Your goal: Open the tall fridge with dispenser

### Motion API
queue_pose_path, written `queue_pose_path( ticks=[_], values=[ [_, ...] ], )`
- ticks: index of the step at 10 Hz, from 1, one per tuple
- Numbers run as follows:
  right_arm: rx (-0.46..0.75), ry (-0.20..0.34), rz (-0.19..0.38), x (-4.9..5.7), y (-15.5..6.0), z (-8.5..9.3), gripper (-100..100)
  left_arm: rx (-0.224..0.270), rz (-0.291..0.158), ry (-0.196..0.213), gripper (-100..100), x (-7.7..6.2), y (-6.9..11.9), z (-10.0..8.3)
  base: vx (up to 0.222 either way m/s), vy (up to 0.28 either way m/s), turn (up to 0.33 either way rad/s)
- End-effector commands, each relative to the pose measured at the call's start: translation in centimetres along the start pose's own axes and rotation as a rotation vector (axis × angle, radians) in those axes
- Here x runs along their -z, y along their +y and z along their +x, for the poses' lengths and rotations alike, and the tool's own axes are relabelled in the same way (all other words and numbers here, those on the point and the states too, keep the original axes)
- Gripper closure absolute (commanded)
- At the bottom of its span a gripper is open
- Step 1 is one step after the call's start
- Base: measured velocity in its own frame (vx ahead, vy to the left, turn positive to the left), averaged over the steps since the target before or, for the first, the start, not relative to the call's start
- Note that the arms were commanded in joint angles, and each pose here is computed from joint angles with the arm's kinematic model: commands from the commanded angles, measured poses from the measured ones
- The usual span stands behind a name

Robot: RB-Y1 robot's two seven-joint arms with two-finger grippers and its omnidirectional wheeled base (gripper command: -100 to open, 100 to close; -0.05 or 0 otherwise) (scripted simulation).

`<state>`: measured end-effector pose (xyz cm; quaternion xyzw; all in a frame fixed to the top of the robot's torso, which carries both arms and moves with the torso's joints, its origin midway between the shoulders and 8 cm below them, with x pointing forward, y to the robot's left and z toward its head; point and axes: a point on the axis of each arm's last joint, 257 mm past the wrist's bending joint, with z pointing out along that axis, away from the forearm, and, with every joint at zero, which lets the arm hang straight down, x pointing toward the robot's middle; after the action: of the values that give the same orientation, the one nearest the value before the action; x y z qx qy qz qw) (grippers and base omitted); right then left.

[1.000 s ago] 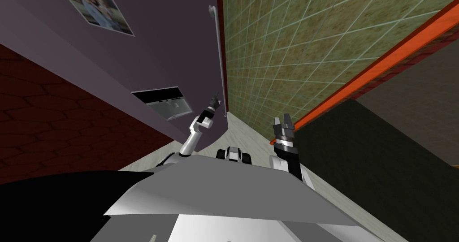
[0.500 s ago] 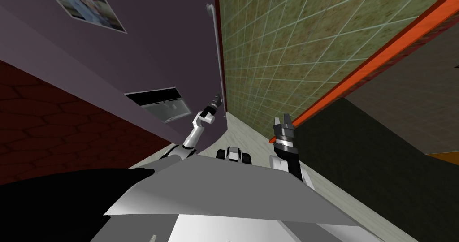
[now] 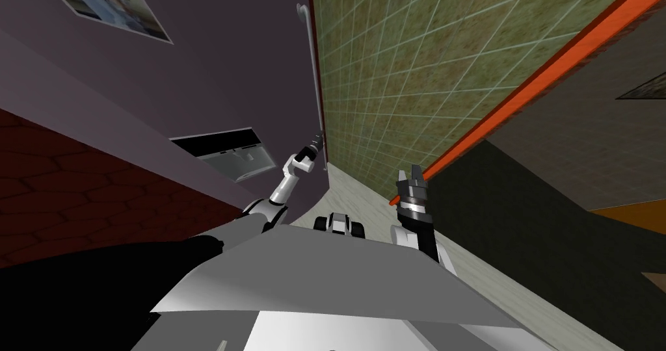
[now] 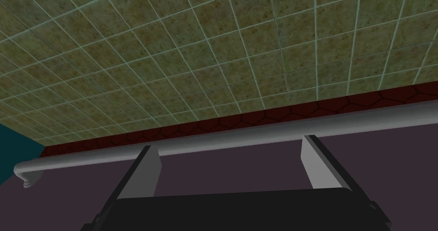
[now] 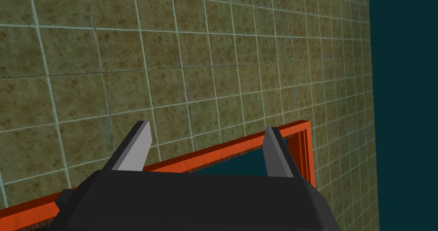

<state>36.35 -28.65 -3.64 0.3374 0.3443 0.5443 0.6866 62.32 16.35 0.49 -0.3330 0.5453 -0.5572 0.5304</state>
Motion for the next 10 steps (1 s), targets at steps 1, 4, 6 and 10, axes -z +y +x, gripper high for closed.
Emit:
queue_pose_path(
  ticks=[1, 4, 6, 10],
  values=[
    [0.000, 0.000, 0.000, 0.0, 0.0, 0.0, 0, -0.033, -0.061, -0.001, -100, -1.8, 0.6, -0.4, 0.006, 0.051, -0.114],
    [0.000, 0.000, 0.000, 0.0, 0.0, 0.0, 0, -0.060, -0.080, -0.002, -100, -3.2, -0.3, -0.5, 0.000, 0.046, -0.064],
    [0.000, 0.000, 0.000, 0.0, 0.0, 0.0, 0, -0.086, -0.112, -0.007, -100, -4.2, -0.4, -0.9, 0.006, 0.048, -0.079],
    [0.000, 0.000, 0.000, 0.0, 0.0, 0.0, 0, -0.139, -0.175, -0.022, -100, -5.9, -0.5, -1.8, -0.002, 0.048, -0.072]
  ],
)
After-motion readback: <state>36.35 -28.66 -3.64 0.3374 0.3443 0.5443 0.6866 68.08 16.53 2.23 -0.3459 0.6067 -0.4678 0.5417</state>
